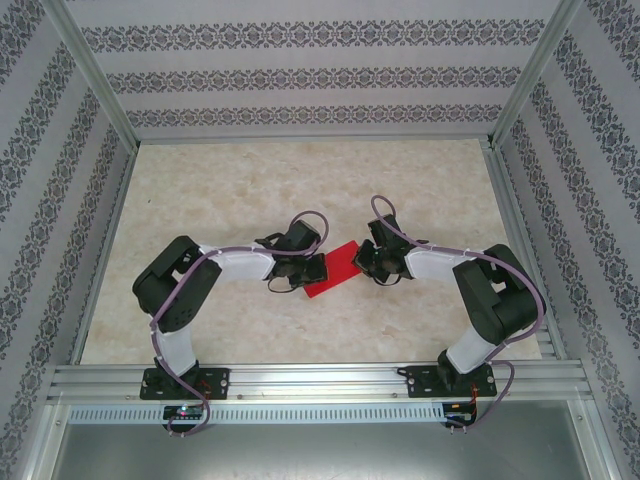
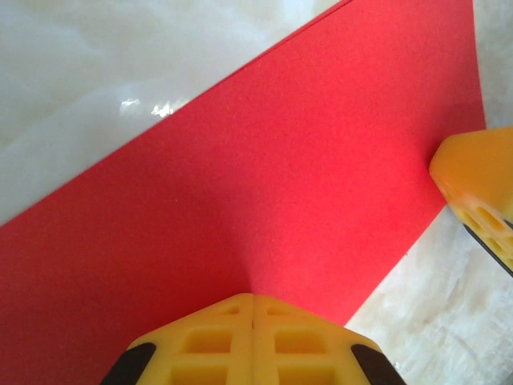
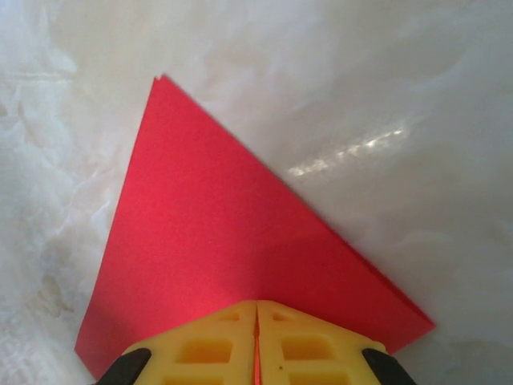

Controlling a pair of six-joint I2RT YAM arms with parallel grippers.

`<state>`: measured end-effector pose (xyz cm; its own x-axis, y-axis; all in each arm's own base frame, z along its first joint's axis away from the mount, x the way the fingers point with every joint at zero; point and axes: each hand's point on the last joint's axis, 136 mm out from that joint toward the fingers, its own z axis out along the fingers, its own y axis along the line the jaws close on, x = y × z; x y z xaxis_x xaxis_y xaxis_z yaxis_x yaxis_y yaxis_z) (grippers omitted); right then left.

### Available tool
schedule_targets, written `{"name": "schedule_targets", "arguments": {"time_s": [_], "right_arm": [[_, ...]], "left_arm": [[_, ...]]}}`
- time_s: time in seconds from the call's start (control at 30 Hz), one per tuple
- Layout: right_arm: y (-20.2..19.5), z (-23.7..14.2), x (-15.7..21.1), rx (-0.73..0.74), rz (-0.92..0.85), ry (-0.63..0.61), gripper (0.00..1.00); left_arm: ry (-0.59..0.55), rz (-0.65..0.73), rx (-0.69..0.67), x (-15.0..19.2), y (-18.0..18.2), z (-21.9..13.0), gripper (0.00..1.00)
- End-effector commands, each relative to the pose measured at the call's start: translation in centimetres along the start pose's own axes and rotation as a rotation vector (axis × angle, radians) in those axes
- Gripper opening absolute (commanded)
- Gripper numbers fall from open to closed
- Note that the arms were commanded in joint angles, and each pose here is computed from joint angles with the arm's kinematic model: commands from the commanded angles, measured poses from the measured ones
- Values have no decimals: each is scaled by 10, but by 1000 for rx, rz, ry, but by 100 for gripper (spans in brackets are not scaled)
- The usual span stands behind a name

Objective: Fold a paper plane with a square sheet of paper (pick it up from the middle)
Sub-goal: Rotate the paper at the center of the table.

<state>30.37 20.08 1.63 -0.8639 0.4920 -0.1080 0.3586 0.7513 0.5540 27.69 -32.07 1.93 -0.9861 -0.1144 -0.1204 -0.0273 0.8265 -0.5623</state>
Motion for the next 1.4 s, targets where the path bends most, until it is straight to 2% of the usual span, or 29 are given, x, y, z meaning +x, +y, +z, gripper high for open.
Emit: {"name": "schedule_targets", "arguments": {"time_s": [0.0,0.3,0.47,0.67,0.83,1.1,1.37], "right_arm": [[16,-4,3,-65,11,24,9],[30,2,11,-113,-21,79,10],[46,-5,20,-168,-71,103,9],[39,-12,32,-158,-130,143,10],[29,-13,42,-129,-164,167,9],[29,-12,34,-107,-171,134,9],[32,-12,27,-103,-172,112,10]], "left_arm": [[4,31,-79,-7,14,2,4],[-3,114,-104,-31,12,-3,4],[2,77,8,-25,-9,-13,5],[0,9,99,-7,-26,-24,5],[59,-16,89,19,-27,-17,5],[139,-4,77,52,-34,-13,5],[154,-19,-70,57,-2,-5,5]]}}
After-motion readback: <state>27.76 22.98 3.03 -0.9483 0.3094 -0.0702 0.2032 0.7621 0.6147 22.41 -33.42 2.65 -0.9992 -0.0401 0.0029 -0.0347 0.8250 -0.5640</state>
